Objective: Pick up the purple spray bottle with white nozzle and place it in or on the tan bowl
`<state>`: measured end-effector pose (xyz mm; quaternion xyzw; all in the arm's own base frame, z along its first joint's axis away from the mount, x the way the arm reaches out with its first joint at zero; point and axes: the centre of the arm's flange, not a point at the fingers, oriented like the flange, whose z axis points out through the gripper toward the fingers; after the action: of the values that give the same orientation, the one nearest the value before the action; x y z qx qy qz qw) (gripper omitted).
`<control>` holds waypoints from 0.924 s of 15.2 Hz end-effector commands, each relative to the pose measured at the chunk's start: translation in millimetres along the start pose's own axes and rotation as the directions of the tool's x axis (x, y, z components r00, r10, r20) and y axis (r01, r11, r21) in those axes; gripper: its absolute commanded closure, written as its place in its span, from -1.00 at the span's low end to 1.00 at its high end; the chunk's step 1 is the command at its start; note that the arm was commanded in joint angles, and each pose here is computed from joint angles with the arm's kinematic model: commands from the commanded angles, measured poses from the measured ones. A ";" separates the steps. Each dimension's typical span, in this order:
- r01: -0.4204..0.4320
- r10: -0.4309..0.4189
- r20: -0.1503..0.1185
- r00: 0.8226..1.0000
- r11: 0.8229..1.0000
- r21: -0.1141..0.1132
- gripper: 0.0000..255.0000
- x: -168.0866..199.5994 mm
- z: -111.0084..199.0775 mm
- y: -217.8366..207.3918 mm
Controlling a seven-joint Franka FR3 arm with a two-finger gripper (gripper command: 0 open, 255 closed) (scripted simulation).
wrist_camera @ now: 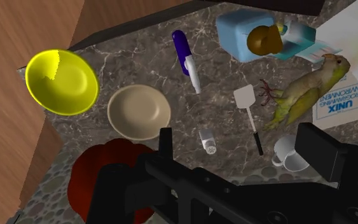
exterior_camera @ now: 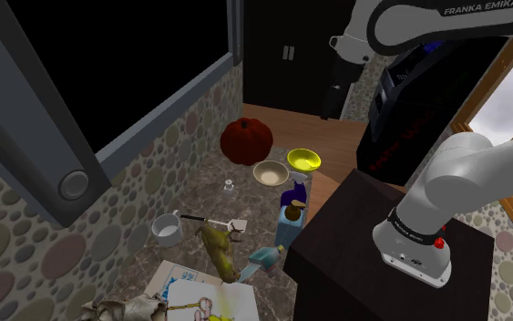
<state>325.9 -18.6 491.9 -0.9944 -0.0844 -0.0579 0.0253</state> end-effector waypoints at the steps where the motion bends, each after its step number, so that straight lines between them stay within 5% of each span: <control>1: 0.006 -0.006 0.002 1.000 1.000 0.004 -1.00 -1.7 28.2 0.2; 14: 0.040 -0.041 0.028 0.999 0.999 0.034 -1.00 -7.5 199.6 9.6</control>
<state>343.0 -17.5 307.5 -0.9928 -0.1046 -0.0422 0.0396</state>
